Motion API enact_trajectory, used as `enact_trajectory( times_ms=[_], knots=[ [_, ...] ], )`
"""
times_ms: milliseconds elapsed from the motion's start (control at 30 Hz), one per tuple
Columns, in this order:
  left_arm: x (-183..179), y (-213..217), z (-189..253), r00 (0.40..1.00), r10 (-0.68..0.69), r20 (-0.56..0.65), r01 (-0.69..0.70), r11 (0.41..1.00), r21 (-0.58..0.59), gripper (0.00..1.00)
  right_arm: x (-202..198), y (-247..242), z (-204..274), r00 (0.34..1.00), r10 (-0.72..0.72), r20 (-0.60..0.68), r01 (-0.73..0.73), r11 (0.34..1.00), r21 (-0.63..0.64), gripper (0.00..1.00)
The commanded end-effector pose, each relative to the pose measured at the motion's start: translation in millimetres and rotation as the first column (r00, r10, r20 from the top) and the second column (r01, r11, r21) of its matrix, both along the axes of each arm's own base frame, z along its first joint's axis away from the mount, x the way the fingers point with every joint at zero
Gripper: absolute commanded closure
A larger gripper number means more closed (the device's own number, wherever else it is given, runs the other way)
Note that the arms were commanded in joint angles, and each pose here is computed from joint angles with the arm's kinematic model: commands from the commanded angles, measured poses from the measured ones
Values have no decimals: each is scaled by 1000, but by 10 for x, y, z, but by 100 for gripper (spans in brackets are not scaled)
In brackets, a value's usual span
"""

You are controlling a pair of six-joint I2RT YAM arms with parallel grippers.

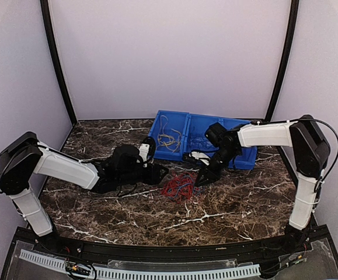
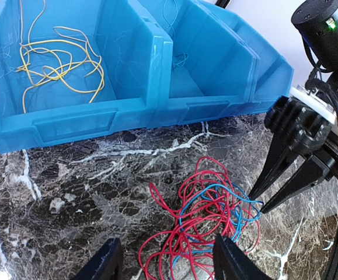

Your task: Untangle the cables

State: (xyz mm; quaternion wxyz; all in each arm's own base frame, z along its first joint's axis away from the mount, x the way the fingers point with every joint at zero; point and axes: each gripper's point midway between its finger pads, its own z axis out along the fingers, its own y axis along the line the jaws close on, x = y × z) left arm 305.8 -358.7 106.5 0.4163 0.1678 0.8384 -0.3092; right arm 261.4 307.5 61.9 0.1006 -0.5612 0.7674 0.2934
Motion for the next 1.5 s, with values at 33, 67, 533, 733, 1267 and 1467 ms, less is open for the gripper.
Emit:
enact_trajectory(
  times_ms=[33, 67, 533, 733, 1267, 1467],
  knots=[
    [16, -20, 70, 1000, -4, 4, 4, 1000, -21, 45, 23, 88, 54, 1000, 0, -13, 0, 1000, 18, 91],
    [14, -20, 65, 1000, -5, 4, 5, 1000, -19, 45, 19, 93, 68, 1000, 2, -15, -1, 1000, 21, 94],
    [-151, -207, 313, 986, -145, 83, 155, 978, -137, 45, -154, 193, 739, 998, 58, -32, -52, 985, 165, 100],
    [-310, -347, 476, 957, -254, 139, 279, 937, -210, 45, -248, 214, 1042, 994, 108, -10, -103, 967, 232, 100],
    [-415, -639, 542, 895, -368, 250, 416, 892, -176, 46, -375, 269, 1405, 985, 171, -3, -161, 930, 330, 100],
    [-354, -696, 487, 881, -372, 291, 425, 894, -142, 46, -416, 269, 1465, 983, 182, -9, -167, 922, 350, 100]
  ],
)
